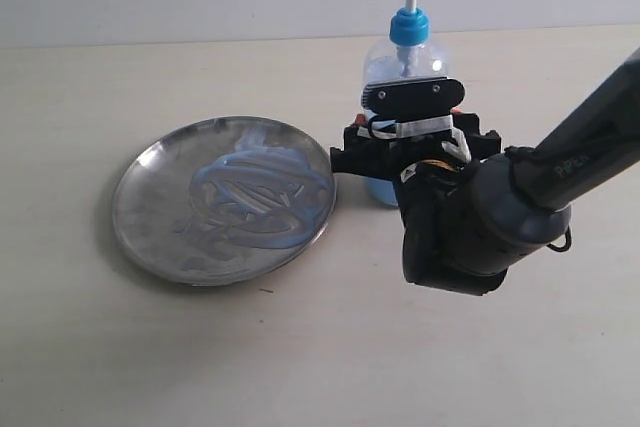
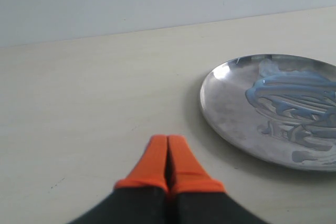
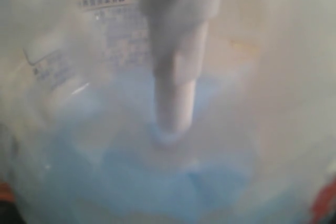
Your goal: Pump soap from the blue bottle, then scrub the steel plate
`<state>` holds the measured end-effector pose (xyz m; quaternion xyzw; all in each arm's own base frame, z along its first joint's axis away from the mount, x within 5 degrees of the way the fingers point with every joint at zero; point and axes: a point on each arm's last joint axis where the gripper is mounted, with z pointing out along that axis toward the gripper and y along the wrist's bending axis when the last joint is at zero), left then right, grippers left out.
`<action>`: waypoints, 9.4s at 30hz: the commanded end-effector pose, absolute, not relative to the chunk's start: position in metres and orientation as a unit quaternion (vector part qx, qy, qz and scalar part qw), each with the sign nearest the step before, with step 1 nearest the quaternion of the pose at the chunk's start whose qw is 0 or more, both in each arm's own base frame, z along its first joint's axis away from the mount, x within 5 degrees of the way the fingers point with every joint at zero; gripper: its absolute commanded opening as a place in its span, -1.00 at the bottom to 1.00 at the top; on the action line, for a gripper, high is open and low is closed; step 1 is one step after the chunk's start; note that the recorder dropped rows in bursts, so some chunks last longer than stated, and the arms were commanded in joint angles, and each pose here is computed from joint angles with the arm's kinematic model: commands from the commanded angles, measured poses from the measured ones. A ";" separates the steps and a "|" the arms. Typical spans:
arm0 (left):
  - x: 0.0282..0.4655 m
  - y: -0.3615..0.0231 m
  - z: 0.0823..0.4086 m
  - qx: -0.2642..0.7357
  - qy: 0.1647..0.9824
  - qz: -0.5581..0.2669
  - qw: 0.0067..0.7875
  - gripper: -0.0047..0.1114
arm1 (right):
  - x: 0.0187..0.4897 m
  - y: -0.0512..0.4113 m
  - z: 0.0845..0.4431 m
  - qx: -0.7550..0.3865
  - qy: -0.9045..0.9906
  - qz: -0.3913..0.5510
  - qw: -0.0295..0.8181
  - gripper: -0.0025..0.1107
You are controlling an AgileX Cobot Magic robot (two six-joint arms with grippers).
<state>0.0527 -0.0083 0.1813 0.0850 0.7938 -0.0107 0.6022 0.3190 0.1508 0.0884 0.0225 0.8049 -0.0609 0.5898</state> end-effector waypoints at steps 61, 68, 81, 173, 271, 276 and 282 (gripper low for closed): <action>0.053 -0.008 0.181 0.084 0.791 -0.010 0.606 -0.92 | 0.302 0.157 0.122 -0.078 0.889 -0.047 0.448 -0.96; 0.053 -0.008 0.181 0.084 0.791 -0.010 0.606 -0.92 | 0.295 0.154 0.127 -0.091 0.849 -0.020 0.521 -0.96; 0.053 -0.008 0.181 0.084 0.791 -0.010 0.606 -0.92 | 0.282 0.153 0.123 -0.153 0.822 -0.001 0.549 -0.96; 0.056 -0.004 0.213 -0.002 0.676 -0.054 0.735 -0.92 | 0.300 0.168 0.122 -0.239 0.788 -0.046 0.565 -0.96; 0.349 -0.216 0.330 0.366 0.793 -0.274 0.402 -0.92 | 0.309 0.174 0.123 -0.206 0.816 -0.023 0.540 -0.96; 0.345 -0.214 0.337 0.376 0.789 -0.267 0.407 -0.92 | 0.309 0.174 0.123 -0.206 0.816 -0.023 0.540 -0.96; 0.340 -0.215 0.334 0.394 0.790 -0.274 0.381 -0.92 | 0.309 0.174 0.123 -0.205 0.816 -0.022 0.540 -0.96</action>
